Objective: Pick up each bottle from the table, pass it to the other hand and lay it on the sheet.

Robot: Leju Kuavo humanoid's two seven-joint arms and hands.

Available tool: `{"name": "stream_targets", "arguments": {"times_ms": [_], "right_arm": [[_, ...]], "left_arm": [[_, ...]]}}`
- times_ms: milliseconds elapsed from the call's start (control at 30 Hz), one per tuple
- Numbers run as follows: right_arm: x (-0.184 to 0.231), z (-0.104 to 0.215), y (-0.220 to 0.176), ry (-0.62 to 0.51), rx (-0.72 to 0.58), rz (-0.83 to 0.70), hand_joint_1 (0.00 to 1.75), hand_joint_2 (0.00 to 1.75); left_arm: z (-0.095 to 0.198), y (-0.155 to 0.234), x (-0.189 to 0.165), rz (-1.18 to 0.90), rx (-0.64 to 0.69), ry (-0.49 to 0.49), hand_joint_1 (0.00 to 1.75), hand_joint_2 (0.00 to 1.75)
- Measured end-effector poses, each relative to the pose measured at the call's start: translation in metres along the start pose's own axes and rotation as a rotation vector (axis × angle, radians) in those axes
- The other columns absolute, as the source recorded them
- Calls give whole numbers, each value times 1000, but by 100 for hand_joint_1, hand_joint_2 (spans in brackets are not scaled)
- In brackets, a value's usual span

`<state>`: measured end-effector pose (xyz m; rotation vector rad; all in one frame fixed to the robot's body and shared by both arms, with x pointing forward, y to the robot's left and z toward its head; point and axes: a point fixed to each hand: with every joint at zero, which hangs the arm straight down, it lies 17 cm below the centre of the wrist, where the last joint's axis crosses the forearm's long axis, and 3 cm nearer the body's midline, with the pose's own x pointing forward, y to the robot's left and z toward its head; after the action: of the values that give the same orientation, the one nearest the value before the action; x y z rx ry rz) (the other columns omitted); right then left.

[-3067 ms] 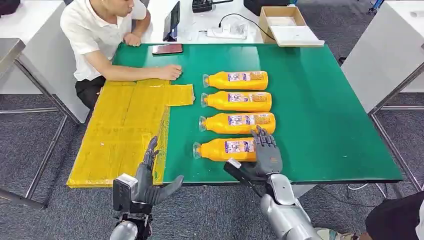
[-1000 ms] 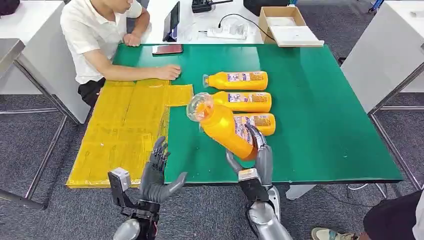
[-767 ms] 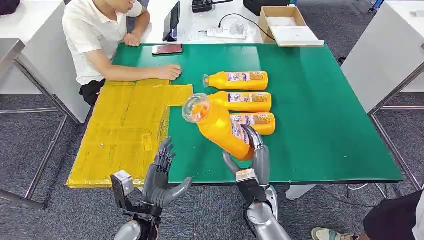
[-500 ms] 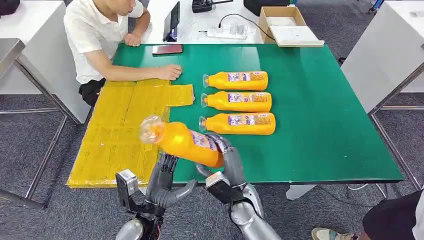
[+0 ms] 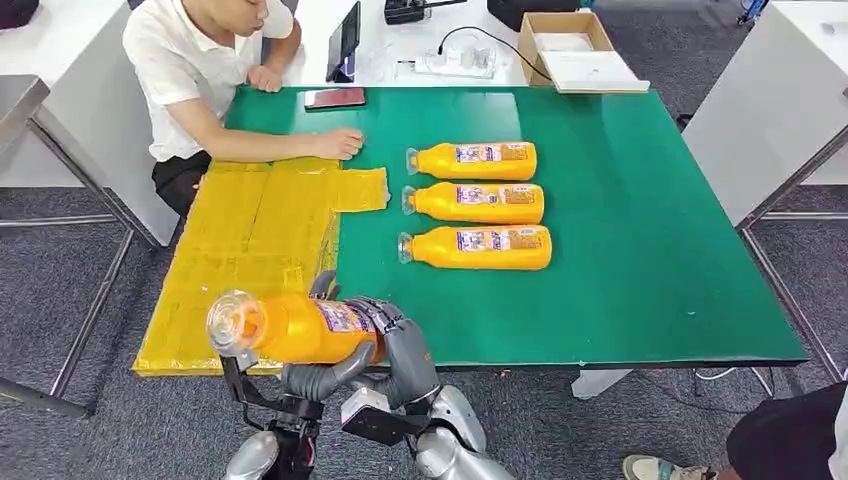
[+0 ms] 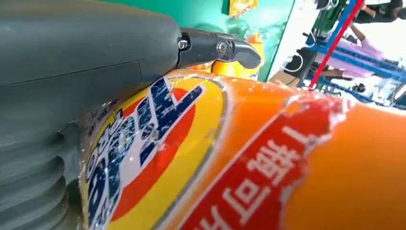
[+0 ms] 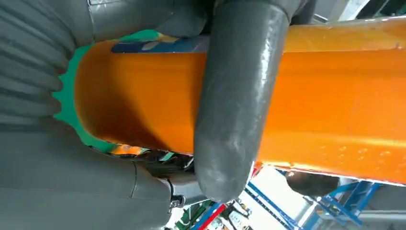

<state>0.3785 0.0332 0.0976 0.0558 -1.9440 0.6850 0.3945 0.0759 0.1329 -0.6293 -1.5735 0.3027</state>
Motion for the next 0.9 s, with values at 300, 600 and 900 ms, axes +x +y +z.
{"name": "stream_targets", "arguments": {"times_ms": [300,600,900], "right_arm": [[5,-6,16,-1,34,-101,0,175],[4,3,38,33,87,-225,0,0],[-30,38,18,128,-63,-192,0,0]], "left_arm": [[0,10,12,110,58,-32,175,175],[-3,31,50,71,141,-168,175,175],[-6,92,88,-144,304,-262,175,175]]}}
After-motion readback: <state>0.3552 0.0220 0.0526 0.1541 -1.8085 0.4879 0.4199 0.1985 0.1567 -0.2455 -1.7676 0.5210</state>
